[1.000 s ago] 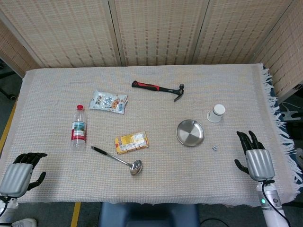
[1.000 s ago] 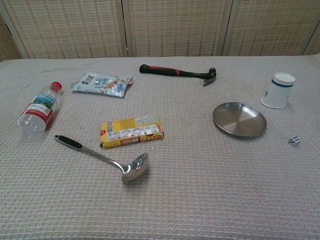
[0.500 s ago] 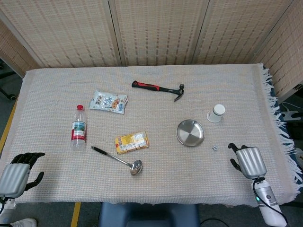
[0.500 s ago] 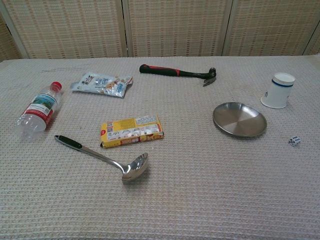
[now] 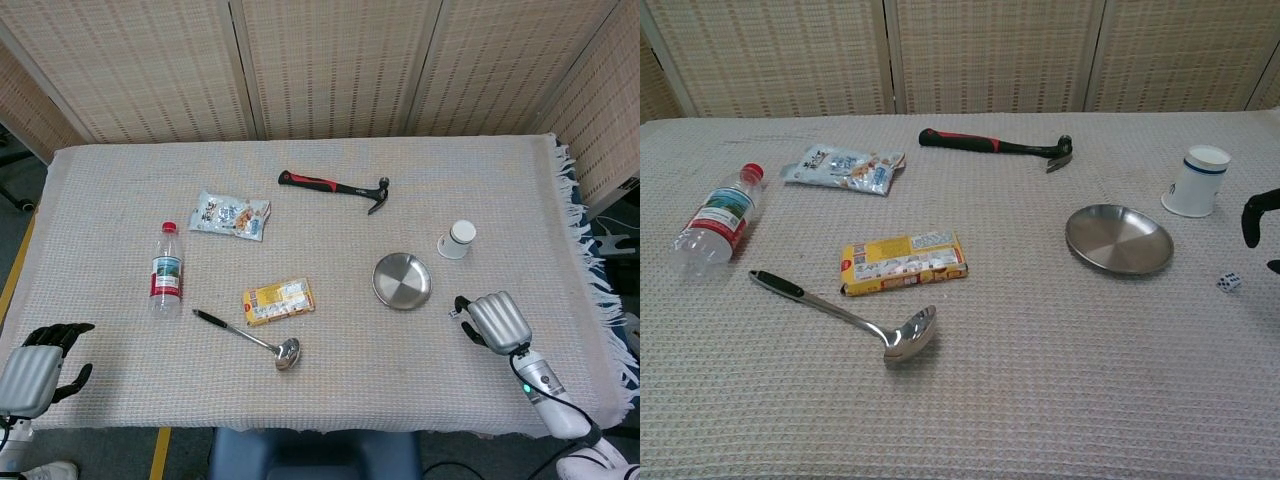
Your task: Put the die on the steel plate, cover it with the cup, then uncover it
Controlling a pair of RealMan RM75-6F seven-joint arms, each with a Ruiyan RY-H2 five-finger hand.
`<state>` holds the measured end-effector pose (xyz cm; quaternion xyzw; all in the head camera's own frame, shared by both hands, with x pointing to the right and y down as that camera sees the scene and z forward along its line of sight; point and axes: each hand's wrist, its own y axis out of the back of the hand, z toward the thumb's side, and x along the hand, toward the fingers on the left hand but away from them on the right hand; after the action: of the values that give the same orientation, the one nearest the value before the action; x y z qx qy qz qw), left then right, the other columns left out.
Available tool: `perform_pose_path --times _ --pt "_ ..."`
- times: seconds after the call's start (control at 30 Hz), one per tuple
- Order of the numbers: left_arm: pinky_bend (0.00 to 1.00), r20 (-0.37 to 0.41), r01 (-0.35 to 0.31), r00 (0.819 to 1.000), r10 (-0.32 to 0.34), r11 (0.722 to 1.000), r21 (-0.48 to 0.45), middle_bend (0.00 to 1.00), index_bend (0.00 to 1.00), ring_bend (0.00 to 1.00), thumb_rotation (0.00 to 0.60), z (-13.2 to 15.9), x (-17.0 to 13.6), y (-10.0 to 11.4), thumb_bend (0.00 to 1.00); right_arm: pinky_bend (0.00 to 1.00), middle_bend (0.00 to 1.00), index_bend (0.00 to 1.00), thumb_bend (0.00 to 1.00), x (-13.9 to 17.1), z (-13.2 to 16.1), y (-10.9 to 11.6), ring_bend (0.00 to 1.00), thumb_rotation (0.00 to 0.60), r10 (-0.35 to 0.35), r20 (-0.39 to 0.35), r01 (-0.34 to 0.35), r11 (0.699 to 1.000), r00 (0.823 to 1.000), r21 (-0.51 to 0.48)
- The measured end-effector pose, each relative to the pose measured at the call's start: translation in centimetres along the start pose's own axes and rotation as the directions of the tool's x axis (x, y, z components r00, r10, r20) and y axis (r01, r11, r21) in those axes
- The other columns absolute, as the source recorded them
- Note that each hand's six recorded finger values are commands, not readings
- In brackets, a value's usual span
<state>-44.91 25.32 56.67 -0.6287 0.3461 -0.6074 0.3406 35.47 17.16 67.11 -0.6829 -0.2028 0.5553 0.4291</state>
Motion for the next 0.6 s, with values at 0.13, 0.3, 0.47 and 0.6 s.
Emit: perform_pose_path --times 0.13,0.3,0.47,0.6 --pt "0.26 0.0 0.0 1.0 0.0 1.0 -0.002 0.29 0.24 0.23 0.6 0.0 0.0 0.0 0.34 0.97 0.91 0.4 0.32 -1.2 -0.5 -0.2 0.78 0.6 0.053 0.014 -0.053 0.999 0.998 0.006" --pt "0.26 0.001 0.0 1.0 0.0 1.0 -0.002 0.29 0.24 0.23 0.6 0.1 0.0 0.0 0.34 0.97 0.91 0.39 0.32 -1.7 -1.0 -0.6 0.78 0.6 0.067 0.025 -0.067 0.998 0.997 0.0" --pt "0.26 -0.001 0.001 1.0 -0.001 1.0 -0.002 0.29 0.24 0.23 0.6 0.0 0.0 0.0 0.34 0.97 0.91 0.39 0.32 -1.9 -1.2 -1.7 0.78 0.6 0.107 0.033 -0.106 0.994 0.994 -0.028" --pt "0.26 0.001 0.003 1.0 -0.003 1.0 -0.001 0.29 0.25 0.23 0.6 0.1 0.0 0.0 0.34 0.97 0.91 0.39 0.32 -2.0 -1.6 -2.2 0.78 0.6 0.117 0.046 -0.116 0.993 0.992 -0.022"
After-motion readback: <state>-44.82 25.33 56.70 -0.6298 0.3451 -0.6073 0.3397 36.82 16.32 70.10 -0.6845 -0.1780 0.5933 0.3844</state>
